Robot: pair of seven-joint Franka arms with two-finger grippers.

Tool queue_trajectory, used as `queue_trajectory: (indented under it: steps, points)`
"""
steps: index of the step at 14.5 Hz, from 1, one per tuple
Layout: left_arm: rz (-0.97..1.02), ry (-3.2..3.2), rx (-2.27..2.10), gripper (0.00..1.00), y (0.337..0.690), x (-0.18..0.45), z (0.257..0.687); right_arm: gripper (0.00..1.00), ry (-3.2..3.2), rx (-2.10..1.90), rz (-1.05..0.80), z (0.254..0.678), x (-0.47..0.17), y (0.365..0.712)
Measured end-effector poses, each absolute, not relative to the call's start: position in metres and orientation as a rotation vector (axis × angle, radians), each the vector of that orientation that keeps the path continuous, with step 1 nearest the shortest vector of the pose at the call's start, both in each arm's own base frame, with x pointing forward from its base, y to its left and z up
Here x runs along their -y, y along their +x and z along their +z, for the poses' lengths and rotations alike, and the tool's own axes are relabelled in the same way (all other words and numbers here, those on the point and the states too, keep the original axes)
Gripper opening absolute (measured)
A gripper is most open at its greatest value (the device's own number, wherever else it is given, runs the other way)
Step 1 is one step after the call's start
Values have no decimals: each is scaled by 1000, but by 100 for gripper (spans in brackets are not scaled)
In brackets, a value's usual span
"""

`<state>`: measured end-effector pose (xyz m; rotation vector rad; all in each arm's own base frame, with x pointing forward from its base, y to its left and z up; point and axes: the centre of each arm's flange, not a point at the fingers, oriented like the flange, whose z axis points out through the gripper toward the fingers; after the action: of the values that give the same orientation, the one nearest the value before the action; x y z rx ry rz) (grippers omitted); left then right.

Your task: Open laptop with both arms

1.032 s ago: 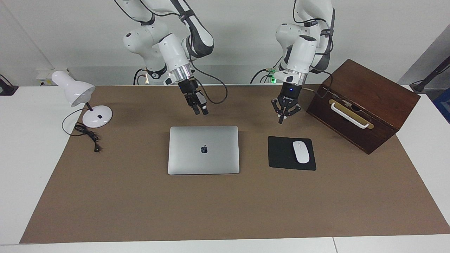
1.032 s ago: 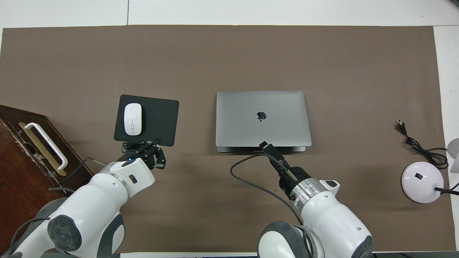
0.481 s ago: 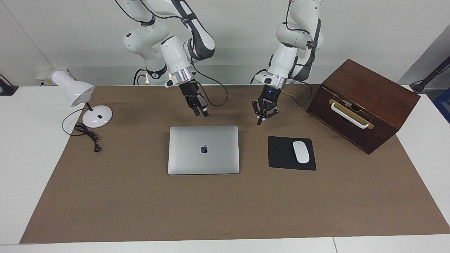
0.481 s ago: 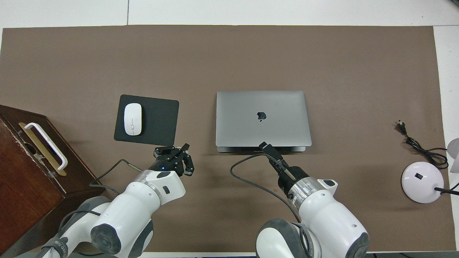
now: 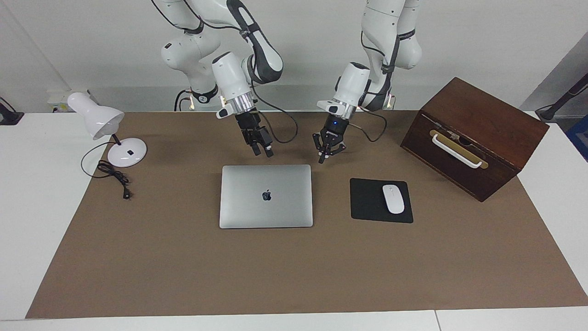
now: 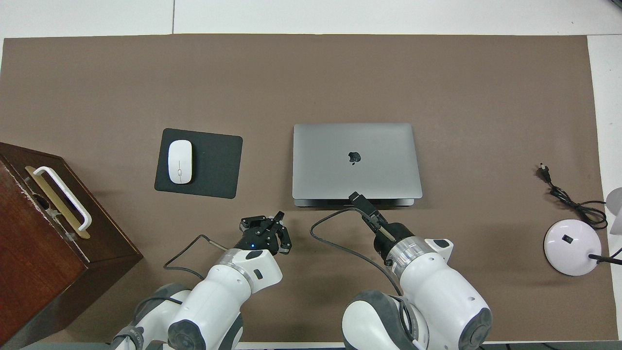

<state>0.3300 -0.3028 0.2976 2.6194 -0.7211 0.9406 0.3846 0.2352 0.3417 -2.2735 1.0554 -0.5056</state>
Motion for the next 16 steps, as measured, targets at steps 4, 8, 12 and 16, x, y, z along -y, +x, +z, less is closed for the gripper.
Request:
queue_trajectory:
  steps: [4, 8, 12, 16]
  points:
    - [942, 2615, 694, 1, 329, 310, 298, 100, -2281, -1044, -512, 341, -239, 389]
    - [948, 2622, 664, 1, 346, 325, 292, 100, -2285, -1043, -514, 339, -238, 390]
    - [951, 2630, 638, 1, 363, 342, 281, 100, -2279, -1047, -524, 341, -237, 397]
    - [956, 2629, 629, 1, 371, 351, 277, 100, -2276, -1050, -535, 341, -239, 406]
